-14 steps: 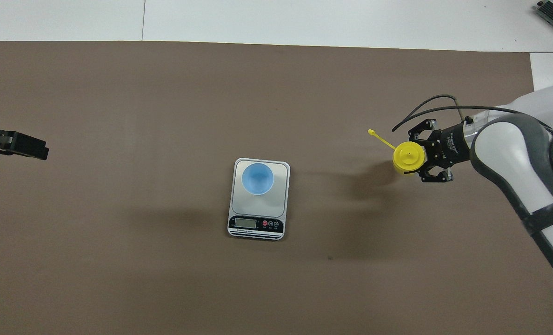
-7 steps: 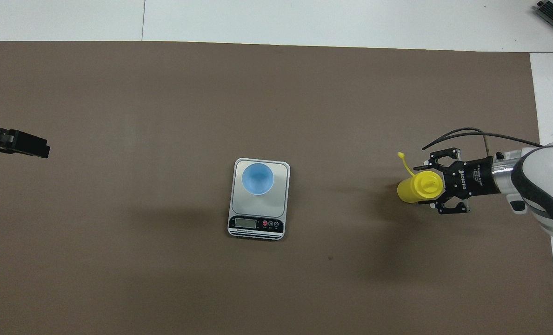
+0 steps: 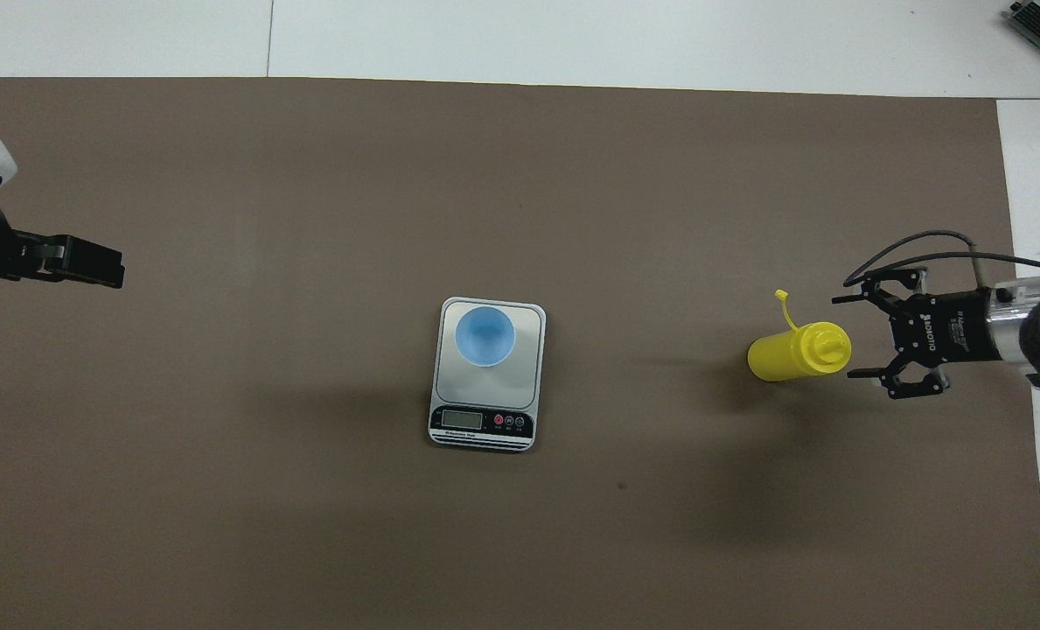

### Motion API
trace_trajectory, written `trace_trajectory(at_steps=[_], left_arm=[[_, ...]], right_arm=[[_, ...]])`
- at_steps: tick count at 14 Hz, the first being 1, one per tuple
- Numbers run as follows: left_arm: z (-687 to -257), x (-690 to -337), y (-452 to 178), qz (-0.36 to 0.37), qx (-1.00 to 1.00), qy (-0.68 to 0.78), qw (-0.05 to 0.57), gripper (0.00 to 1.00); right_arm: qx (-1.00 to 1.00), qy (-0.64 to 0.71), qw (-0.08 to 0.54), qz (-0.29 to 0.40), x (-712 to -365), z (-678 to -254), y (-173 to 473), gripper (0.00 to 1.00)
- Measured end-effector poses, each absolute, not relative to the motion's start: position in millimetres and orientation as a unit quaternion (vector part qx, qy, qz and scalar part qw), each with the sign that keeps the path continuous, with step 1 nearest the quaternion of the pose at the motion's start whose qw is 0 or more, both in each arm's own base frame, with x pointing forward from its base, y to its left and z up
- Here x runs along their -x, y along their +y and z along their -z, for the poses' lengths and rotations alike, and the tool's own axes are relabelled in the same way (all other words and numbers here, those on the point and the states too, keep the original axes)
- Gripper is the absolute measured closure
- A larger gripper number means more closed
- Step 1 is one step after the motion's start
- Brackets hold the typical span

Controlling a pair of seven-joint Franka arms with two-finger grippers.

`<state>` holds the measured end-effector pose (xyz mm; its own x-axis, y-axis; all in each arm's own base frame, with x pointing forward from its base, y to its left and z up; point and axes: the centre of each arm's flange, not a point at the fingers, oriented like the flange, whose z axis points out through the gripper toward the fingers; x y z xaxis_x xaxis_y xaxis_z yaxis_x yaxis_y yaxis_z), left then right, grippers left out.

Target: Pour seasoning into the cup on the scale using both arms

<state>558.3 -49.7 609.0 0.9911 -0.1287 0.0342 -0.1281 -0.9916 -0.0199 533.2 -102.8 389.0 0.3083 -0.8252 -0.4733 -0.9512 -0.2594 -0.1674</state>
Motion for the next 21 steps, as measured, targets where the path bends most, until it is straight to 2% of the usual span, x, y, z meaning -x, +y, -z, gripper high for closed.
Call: trace_trajectory(at_steps=[4,8,12,16,21], left_arm=[[-609,-557,-48,0.02,0.997,0.07,0.009,0.0],[-610,-558,-44,0.027,0.997,0.071,0.01,0.0],[-610,-559,-42,0.027,0.997,0.07,0.01,0.0],[-610,-559,-42,0.027,0.997,0.07,0.01,0.0],[-609,-558,-43,0.026,0.997,0.071,0.01,0.0]], right_arm=[[0.863,0.476,0.158,-0.066,-531,-446,-98,0.0],[0.951,0.296,0.092,-0.016,-529,-478,-39,0.0],[0.98,0.195,0.038,0.011,-530,-505,21,0.0],[0.99,0.139,0.002,0.025,-534,-550,51,0.0],[0.994,0.101,-0.006,0.035,-541,-601,64,0.0]])
